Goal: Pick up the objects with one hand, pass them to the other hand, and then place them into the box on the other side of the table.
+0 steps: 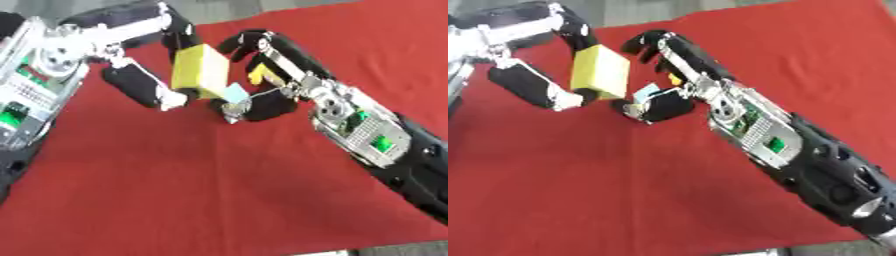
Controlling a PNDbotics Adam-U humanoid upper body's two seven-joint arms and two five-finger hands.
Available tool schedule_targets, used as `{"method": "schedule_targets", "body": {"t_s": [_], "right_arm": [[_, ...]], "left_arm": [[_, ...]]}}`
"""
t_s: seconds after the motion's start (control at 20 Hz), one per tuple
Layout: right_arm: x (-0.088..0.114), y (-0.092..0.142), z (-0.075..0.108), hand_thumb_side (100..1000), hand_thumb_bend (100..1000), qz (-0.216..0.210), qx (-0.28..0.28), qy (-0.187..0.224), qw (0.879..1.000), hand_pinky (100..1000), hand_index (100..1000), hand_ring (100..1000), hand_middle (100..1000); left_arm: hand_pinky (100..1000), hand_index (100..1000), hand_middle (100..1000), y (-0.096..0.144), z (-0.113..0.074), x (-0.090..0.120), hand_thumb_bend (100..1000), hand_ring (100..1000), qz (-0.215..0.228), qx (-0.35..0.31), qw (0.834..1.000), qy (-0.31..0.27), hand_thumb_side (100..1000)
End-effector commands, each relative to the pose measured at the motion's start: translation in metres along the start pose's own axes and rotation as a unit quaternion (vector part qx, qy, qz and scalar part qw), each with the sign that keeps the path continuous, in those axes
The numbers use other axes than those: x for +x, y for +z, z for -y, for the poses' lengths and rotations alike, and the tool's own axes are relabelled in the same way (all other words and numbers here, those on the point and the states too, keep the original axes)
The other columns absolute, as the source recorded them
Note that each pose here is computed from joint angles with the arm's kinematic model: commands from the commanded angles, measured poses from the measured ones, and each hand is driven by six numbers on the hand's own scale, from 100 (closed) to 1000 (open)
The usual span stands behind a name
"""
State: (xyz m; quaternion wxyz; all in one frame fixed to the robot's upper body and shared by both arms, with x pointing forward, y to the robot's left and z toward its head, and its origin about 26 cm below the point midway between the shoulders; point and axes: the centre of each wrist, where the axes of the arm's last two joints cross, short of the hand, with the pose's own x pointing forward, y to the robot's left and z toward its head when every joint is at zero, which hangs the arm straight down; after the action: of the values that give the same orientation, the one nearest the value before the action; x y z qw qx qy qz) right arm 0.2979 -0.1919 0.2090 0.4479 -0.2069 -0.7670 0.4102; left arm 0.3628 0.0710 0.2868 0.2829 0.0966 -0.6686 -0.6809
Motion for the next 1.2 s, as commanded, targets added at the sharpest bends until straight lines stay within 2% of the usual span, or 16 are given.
{"method": "schedule_targets", "body": {"t_s": [0.05,0.7,1.1,1.2], "right_arm": [[0.003,0.002,0.009,266,506,0.004,-0.017,0.012,1.000,640,792,747,739],[0.000,0.004,0.009,233,506,0.002,-0.012,0.008,1.000,641,796,753,743],[-0.001,0.005,0.010,208,507,0.011,-0.006,0.009,1.000,645,806,755,742],[-0.002,0.005,0.011,203,498,0.013,-0.007,0.009,1.000,643,806,754,740]], "left_arm": [[788,582,522,0.014,-0.012,-0.006,261,581,-0.014,0.014,1.000,-0.010,163],[791,583,517,0.063,-0.022,-0.047,270,594,-0.102,0.067,0.993,0.008,159],[794,583,511,0.108,-0.030,-0.078,301,594,-0.181,0.116,0.977,0.009,158],[791,556,512,0.116,-0.030,-0.085,316,583,-0.199,0.122,0.972,0.005,161]]}}
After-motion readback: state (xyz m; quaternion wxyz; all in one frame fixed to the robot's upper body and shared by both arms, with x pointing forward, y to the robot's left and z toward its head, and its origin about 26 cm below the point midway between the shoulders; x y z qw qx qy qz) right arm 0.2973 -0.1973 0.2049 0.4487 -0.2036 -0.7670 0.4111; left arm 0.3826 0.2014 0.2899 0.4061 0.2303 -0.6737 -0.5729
